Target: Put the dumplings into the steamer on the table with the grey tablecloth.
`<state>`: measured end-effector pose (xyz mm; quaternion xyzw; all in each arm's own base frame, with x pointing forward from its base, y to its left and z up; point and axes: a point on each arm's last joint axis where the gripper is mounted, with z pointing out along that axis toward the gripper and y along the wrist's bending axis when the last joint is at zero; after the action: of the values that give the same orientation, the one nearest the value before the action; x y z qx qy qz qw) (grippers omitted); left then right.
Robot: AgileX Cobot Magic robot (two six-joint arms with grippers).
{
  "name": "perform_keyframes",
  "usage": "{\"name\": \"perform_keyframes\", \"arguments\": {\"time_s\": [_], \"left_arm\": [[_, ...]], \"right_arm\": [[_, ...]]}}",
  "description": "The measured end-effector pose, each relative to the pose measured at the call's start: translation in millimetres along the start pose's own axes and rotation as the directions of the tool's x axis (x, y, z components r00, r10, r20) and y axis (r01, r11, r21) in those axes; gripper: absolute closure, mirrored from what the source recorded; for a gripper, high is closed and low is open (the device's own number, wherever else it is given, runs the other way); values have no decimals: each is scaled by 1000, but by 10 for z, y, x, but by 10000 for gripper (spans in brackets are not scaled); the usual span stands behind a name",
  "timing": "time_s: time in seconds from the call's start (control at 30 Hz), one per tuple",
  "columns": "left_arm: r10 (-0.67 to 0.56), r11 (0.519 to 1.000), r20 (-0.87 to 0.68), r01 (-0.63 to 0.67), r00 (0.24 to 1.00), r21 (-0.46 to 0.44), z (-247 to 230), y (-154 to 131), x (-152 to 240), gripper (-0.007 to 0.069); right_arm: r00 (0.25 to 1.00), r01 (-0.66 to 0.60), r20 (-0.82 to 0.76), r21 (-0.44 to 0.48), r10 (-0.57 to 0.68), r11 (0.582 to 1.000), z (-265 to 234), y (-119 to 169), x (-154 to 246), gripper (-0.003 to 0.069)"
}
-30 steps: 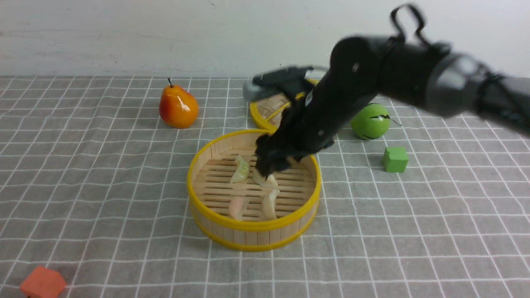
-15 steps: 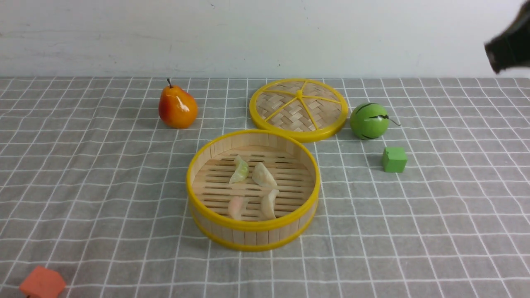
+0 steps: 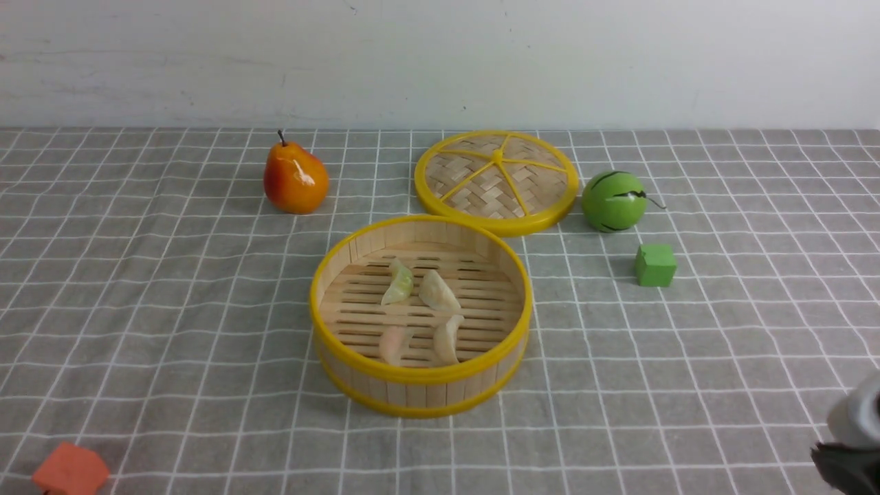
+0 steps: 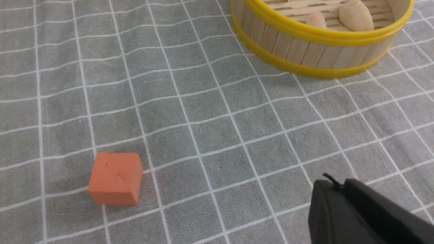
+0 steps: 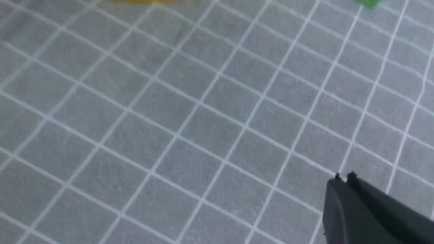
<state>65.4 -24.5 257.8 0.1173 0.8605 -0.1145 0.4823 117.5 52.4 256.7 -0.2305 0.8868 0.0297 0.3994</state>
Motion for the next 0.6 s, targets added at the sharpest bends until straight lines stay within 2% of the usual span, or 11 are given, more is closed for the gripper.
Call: {"name": "perform_keyframes", "arguments": {"time_s": [0.07, 0.2, 0.33, 0.4, 0.6], "left_arm": [[0, 1000, -1, 0, 1000, 0, 0, 0, 1, 586], [0, 1000, 0, 0, 1000, 0, 0, 0, 0, 579], [0, 1000, 0, 0, 1000, 0, 0, 0, 0, 575], [1, 1000, 0, -1, 1000, 0, 0, 0, 0, 573], [1, 1000, -2, -1, 1000, -2, 0, 2, 3, 566]], "right_arm": [[999, -23, 40, 12, 22, 1000, -115, -22, 73, 679], [966, -96, 244, 55, 80, 994, -382, -94, 277, 679], [873, -232, 457, 83, 170, 969, -456, -109, 675, 679], [848, -281, 488, 83, 206, 956, -391, -86, 822, 679], [798, -462, 472, 82, 374, 883, -21, -29, 1134, 678]]}}
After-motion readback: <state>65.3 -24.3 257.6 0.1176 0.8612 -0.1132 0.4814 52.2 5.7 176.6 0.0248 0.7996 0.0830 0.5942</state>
